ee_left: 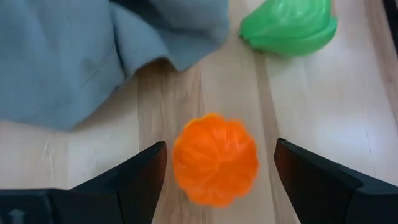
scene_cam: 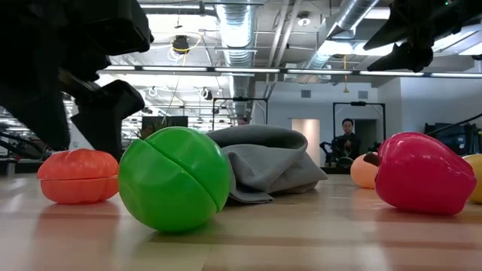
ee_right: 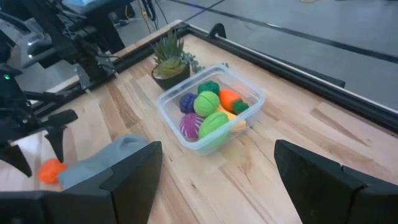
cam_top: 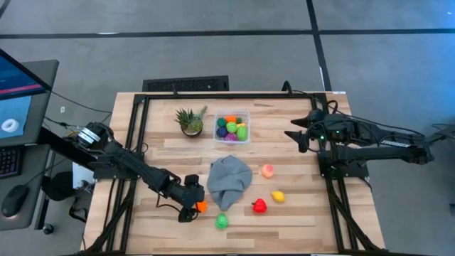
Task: Pick and placing Produce into tupperware
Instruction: Put the orange pumpkin into the transparent container
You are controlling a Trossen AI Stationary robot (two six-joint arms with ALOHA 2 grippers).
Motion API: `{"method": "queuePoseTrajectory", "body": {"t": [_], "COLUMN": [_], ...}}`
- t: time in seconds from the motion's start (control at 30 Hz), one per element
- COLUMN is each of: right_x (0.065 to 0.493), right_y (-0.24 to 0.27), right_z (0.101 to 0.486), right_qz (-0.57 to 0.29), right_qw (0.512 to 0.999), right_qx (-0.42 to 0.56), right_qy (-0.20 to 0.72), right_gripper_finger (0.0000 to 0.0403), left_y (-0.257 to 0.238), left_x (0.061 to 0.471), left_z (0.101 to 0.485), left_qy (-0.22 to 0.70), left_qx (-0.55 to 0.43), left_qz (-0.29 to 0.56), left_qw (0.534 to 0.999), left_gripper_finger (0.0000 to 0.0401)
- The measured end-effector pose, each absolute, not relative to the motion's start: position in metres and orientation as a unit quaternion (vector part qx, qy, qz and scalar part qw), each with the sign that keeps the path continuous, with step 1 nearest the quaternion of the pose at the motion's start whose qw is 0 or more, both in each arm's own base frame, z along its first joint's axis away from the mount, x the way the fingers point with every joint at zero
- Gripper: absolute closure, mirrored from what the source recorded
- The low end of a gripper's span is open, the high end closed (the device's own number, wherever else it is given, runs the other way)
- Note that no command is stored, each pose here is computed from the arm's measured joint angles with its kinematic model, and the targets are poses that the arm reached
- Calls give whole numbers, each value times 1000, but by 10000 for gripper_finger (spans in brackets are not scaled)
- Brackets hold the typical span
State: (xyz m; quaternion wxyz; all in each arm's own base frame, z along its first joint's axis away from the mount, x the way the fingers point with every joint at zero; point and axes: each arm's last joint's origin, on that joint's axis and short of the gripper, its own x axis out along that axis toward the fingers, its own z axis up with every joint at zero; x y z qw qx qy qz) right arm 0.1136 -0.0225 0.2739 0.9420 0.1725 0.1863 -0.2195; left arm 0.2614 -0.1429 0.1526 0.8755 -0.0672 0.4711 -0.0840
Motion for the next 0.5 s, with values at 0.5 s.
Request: {"method": "queuePoseTrajectory", "body": {"t": [0.5], "right_x": [114], "right_y": [-23], "right_z": [275], "right_qz": [-218], "right_qw": [943], "right_qx": [173], "right_qy": [179], "right_gripper_finger": [70], "left_y": [-133], "left_x": [266], "left_z": [152], "left_qy": [477], "left_qx": [-65], "left_qz": [-82], "left_qw": [873], "left_gripper_finger": [115]}}
